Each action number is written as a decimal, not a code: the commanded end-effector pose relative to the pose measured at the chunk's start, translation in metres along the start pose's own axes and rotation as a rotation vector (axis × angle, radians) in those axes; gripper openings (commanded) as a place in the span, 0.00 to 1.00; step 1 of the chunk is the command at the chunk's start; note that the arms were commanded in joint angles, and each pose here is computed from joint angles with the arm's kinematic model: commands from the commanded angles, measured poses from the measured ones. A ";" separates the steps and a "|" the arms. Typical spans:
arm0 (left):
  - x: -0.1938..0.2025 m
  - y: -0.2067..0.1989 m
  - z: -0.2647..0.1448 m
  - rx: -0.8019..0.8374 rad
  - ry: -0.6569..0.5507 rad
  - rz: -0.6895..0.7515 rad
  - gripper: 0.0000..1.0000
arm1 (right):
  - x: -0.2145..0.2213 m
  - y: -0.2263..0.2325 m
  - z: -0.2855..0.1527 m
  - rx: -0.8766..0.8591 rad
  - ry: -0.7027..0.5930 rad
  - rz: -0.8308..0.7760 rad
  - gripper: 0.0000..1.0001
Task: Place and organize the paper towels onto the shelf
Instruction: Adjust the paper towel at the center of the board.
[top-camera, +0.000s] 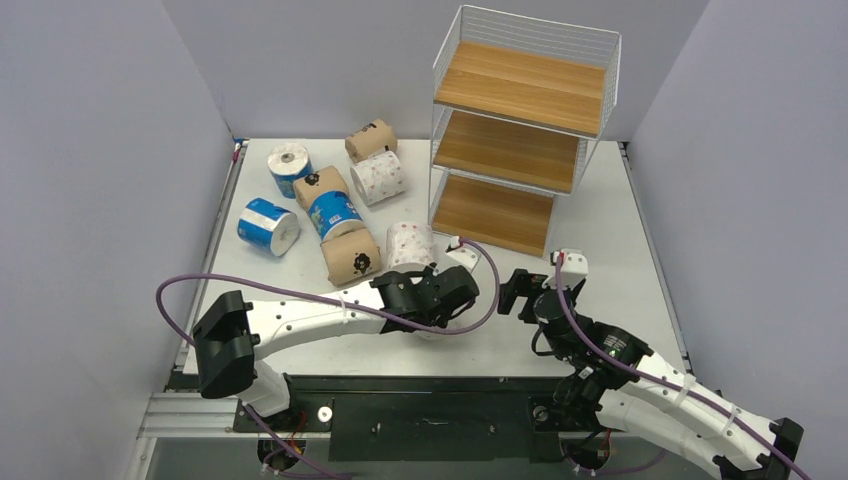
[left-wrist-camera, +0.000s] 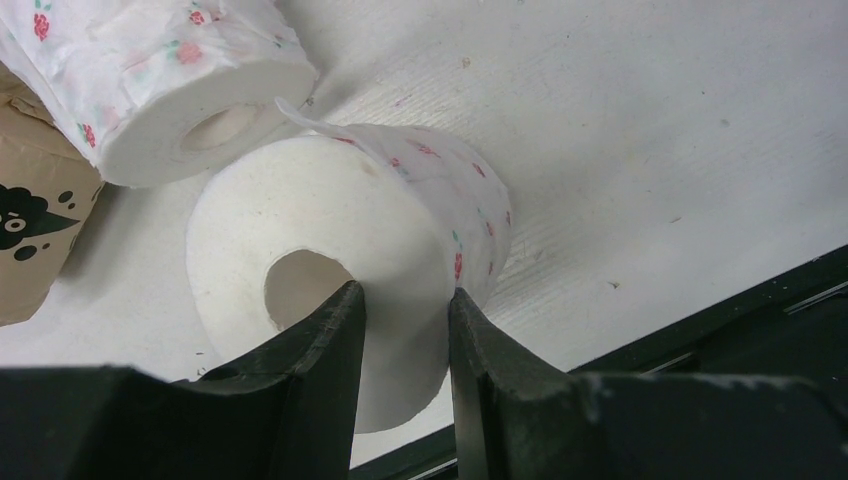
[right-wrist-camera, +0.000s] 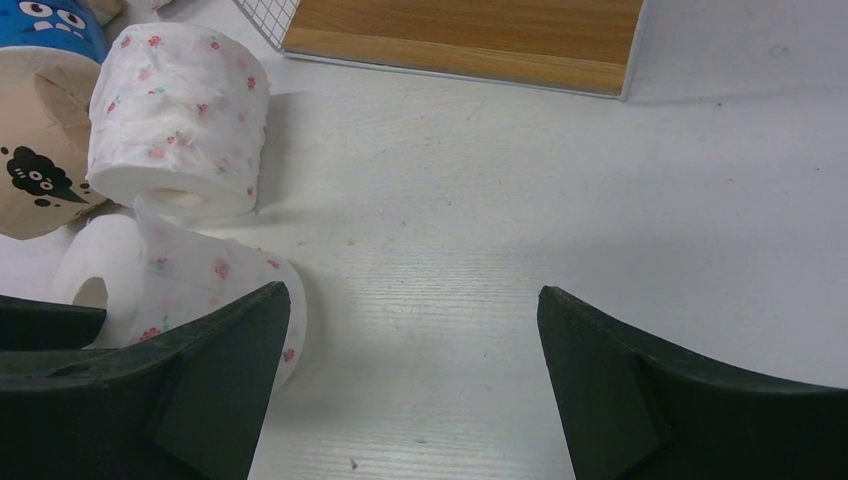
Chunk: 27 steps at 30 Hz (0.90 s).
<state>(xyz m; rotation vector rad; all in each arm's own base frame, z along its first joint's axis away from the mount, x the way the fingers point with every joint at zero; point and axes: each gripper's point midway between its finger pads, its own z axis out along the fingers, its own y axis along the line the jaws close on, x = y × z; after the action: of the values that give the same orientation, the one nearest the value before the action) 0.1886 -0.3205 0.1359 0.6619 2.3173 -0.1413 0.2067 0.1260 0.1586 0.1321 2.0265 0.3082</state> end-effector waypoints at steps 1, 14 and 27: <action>-0.015 -0.013 0.000 0.020 -0.059 -0.017 0.25 | -0.008 -0.007 0.001 0.034 -0.047 0.027 0.90; -0.036 -0.025 -0.028 0.086 -0.128 -0.041 0.73 | -0.017 -0.002 -0.004 0.020 -0.042 0.014 0.90; -0.061 0.048 -0.094 -0.012 -0.356 -0.283 0.96 | -0.040 0.021 -0.011 -0.059 -0.052 -0.010 0.90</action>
<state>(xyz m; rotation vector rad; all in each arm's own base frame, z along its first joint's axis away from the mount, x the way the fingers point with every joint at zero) 0.1806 -0.3136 0.2170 0.4957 2.1491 -0.3429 0.2102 0.1259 0.1808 0.1250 1.9967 0.3103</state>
